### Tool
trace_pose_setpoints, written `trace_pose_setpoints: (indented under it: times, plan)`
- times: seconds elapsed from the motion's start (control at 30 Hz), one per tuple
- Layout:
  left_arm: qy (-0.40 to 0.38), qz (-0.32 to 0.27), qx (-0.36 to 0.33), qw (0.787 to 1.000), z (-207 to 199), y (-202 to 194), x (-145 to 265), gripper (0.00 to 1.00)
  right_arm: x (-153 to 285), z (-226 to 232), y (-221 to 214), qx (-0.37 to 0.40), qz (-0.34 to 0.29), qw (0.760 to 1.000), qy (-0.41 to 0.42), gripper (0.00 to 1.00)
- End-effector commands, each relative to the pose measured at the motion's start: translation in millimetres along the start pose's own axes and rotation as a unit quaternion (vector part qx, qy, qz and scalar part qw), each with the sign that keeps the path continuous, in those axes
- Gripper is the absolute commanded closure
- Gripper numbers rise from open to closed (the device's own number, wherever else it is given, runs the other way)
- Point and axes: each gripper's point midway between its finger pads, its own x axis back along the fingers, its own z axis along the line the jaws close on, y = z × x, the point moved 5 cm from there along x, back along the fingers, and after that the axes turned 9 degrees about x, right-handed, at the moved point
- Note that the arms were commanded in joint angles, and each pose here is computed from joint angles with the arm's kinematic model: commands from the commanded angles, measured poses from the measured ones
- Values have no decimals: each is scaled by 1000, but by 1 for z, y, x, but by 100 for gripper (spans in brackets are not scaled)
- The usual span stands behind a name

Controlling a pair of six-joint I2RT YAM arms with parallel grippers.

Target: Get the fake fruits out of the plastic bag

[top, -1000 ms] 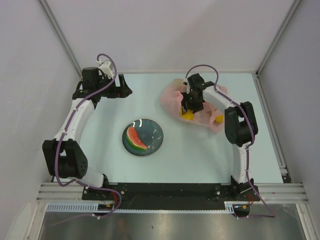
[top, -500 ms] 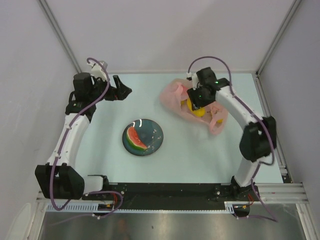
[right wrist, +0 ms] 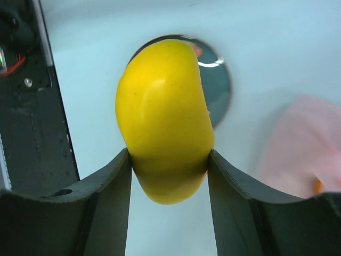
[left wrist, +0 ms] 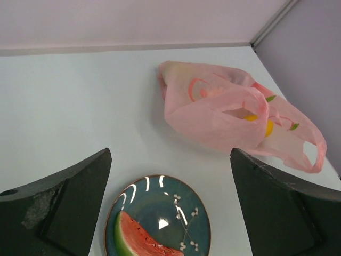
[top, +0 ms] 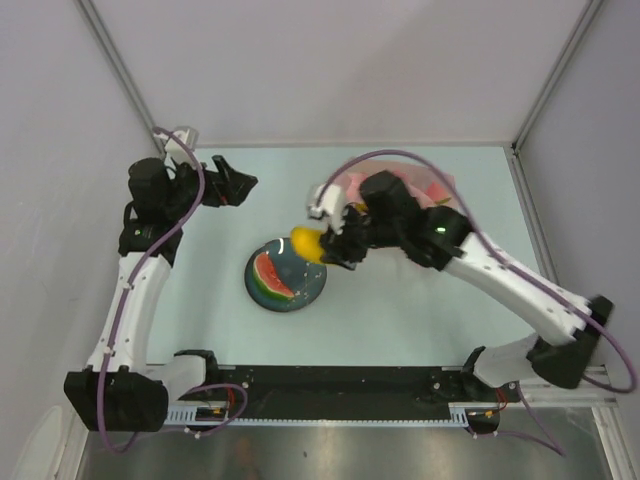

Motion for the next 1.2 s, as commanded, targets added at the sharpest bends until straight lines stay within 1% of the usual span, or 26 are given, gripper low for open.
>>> trace_pose_setpoints:
  times: [0.0,0.07,0.1,0.13,0.17,0.2,0.3,0.43,0.5,0.53,0.57,0.63,0.67,0.7,0.73,0.77,0.83,0.87,0.9,0.93,0.97,1.0,1.03,1.07,1.13,1.17]
  plan:
    - [28,-49,10,998,12,14,22,1,-102,30,-31,38,38,993,106,77]
    - [32,-62,5,998,10,17,33,1,-129,30,-33,26,38,993,108,76]
    - [40,-65,3,997,13,17,38,1,-155,31,-45,5,56,993,107,76]
    - [42,-68,0,997,13,17,42,1,-169,30,-51,-14,70,992,105,76]
    - [40,-75,-7,996,8,17,49,1,-178,21,-44,-29,67,993,95,75]
    - [47,-72,-6,996,11,13,52,1,-199,23,-60,-61,93,989,96,75]
    - [49,-74,-6,996,10,4,62,1,-222,12,-64,-62,94,991,68,74]
    - [48,-66,4,997,11,-10,67,1,-247,4,-83,-61,120,990,42,73]
    - [45,-61,12,997,11,-16,67,1,-252,2,-87,-60,125,990,28,63]
    - [43,-59,16,997,12,-17,67,1,-253,3,-90,-60,127,990,26,52]
    - [36,-58,20,997,10,-18,66,1,-251,3,-87,-59,122,990,28,32]
    - [28,-50,32,998,11,-20,62,1,-243,7,-81,-58,114,991,44,18]
    - [22,-50,40,998,10,-20,60,1,-228,7,-69,-64,107,991,48,9]
    - [19,-49,45,998,10,-20,59,1,-217,6,-61,-67,100,991,54,6]
    - [16,-46,50,998,11,-20,55,1,-204,5,-60,-76,96,990,66,5]
    - [6,-49,55,997,9,-16,53,1,-172,-1,-40,-77,75,992,59,6]
    - [-6,-38,60,997,11,-16,44,1,-134,-16,-34,-90,64,993,49,10]
    - [-26,-35,43,998,4,-15,38,1,-116,-15,-46,-102,85,990,55,14]
    - [-49,-29,25,998,-6,-13,35,1,-84,-22,-35,-94,60,993,40,16]
    - [-65,-20,9,998,-12,-12,31,1,-65,-39,-46,-108,59,992,20,18]
    - [-87,-3,-27,996,-24,-10,24,1,-51,-44,-57,-119,67,991,11,22]
    - [-116,21,-48,992,-37,-15,18,1,-26,-54,-55,-120,50,991,-14,24]
    - [-120,53,-56,990,-41,-24,15,0,-15,-62,-60,-128,48,990,-27,26]
    - [-145,73,-106,981,-54,-25,2,0,-2,-79,-77,-146,58,986,-56,30]
    - [-159,105,-128,973,-64,-33,-8,0,7,-93,-92,-153,71,982,-80,34]
    - [-181,119,-155,964,-76,-42,-16,0,13,-105,-106,-167,79,978,-98,39]
